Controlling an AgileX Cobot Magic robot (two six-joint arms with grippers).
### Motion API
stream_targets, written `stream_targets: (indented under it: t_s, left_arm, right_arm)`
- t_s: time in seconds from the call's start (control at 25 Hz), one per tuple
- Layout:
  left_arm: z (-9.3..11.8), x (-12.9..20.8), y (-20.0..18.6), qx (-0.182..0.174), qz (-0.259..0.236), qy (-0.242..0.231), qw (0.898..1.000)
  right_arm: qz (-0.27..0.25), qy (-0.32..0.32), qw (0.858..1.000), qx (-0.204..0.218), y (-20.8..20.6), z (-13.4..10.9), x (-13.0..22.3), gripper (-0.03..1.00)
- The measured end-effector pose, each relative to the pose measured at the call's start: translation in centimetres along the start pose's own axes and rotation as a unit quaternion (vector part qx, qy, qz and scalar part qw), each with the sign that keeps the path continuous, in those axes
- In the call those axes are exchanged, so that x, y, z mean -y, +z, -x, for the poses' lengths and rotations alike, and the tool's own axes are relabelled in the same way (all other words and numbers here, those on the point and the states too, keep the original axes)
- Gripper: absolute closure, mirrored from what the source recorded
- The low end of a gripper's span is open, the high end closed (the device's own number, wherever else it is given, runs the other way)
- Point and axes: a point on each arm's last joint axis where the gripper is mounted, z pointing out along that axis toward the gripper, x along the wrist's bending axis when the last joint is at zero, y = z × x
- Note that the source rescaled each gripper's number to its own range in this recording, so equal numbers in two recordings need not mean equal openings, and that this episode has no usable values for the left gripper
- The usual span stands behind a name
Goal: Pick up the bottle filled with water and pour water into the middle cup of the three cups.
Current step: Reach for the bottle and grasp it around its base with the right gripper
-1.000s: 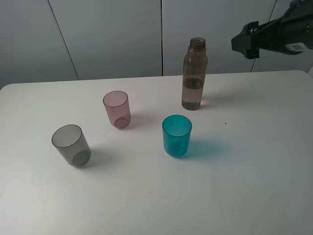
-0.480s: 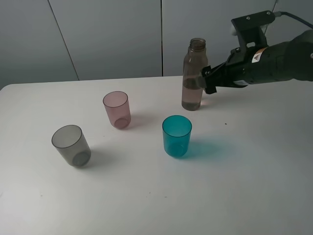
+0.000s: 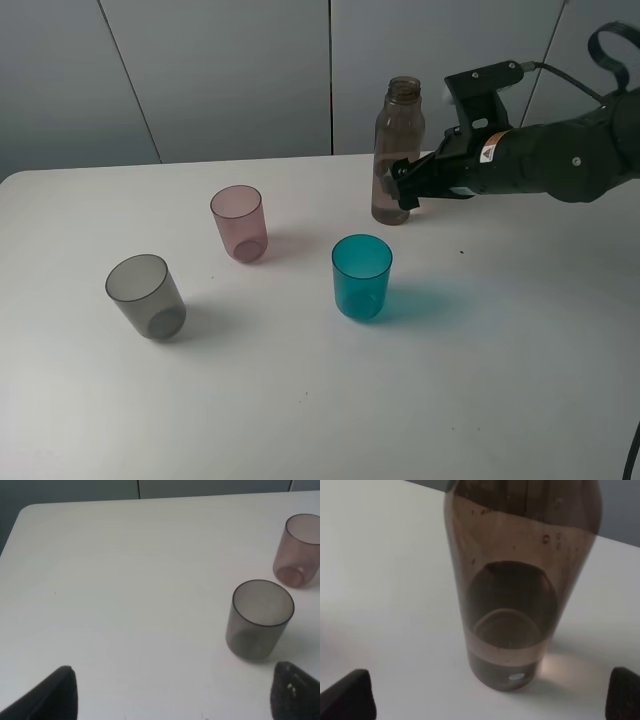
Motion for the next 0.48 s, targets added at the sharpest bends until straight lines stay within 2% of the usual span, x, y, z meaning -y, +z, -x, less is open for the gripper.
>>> stream_targets:
  t_s: [0.48]
  left_arm:
    - [0.0, 0.0, 0.0, 0.000, 0.000, 0.001, 1.000]
  right_arm:
    - [0.055, -0.001, 0.998, -0.015, 3.1, -0.2, 1.5, -0.03]
